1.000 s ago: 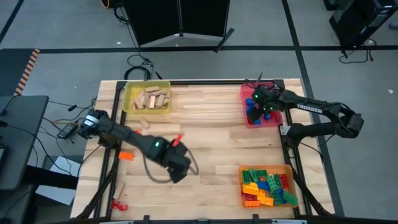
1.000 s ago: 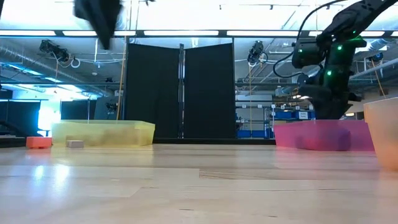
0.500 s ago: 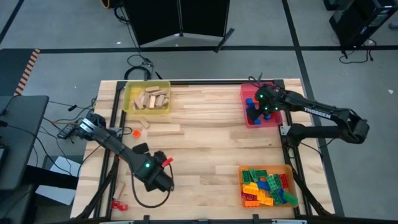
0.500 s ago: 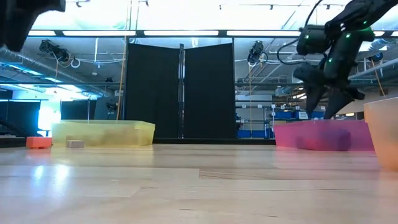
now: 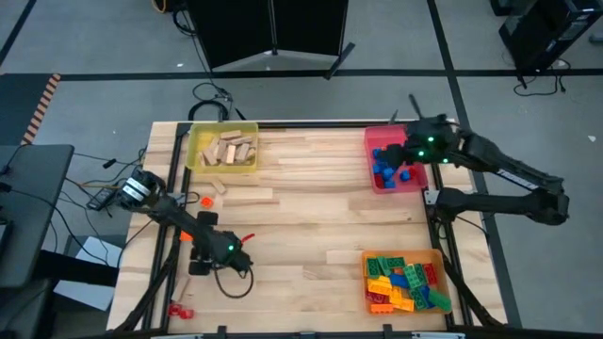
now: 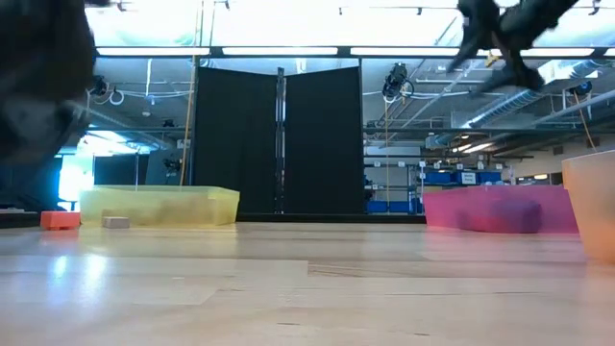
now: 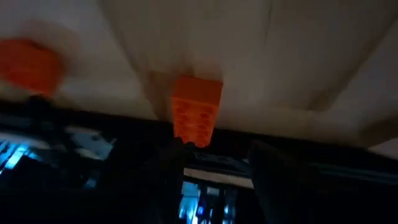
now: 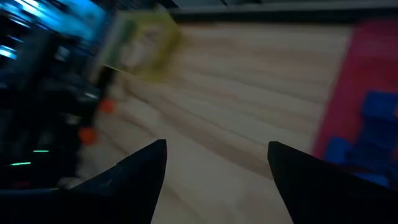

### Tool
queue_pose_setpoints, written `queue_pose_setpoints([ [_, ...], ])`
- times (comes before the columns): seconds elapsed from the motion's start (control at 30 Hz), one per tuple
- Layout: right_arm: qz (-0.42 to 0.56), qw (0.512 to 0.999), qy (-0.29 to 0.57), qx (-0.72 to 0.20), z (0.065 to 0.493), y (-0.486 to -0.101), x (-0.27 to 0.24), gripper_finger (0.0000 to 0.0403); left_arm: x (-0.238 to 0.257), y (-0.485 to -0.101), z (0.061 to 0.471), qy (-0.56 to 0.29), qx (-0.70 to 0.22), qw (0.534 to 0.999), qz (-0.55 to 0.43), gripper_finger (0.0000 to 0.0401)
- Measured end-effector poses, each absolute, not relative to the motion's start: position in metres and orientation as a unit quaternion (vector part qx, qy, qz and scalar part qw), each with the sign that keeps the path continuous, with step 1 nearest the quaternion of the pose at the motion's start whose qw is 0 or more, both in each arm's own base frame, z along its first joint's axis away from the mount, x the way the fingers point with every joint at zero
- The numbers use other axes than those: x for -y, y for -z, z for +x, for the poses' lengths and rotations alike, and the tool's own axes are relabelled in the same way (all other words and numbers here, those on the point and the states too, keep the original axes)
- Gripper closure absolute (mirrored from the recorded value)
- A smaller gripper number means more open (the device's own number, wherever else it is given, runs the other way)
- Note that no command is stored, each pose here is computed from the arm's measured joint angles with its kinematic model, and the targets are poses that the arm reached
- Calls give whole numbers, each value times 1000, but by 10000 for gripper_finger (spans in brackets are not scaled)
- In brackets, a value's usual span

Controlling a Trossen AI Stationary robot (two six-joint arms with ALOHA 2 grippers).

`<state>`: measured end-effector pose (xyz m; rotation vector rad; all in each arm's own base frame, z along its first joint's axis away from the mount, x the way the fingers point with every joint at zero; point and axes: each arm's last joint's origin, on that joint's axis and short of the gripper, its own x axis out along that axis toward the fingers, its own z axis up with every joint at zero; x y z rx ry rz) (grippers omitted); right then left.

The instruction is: Sort blocks by size

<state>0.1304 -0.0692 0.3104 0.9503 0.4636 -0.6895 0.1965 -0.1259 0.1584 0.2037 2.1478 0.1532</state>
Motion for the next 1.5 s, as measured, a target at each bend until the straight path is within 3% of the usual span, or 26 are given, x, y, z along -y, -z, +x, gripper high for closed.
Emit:
queue_pose_setpoints([
  [0.17, 435, 835, 296, -161, 131, -349, 57, 111, 99, -137, 184, -32, -909, 413, 41, 218],
  [0.3, 431, 846, 286, -125, 135, -365, 50, 112, 81, -129, 181, -24, -919, 394, 15, 218],
  [0.57, 445, 840, 273, -146, 157, -360, 39, 112, 63, -115, 188, -11, -900, 435, -18, 218],
  [1.03, 434, 847, 247, -184, 207, -343, 26, 113, 51, -102, 176, -20, -897, 441, -2, 218],
  [1.3, 425, 855, 233, -183, 214, -342, 26, 116, 53, -105, 183, -20, -894, 448, 2, 256],
  [1.5, 417, 857, 215, -212, 213, -339, 22, 113, 54, -108, 182, -66, -890, 451, -20, 256],
])
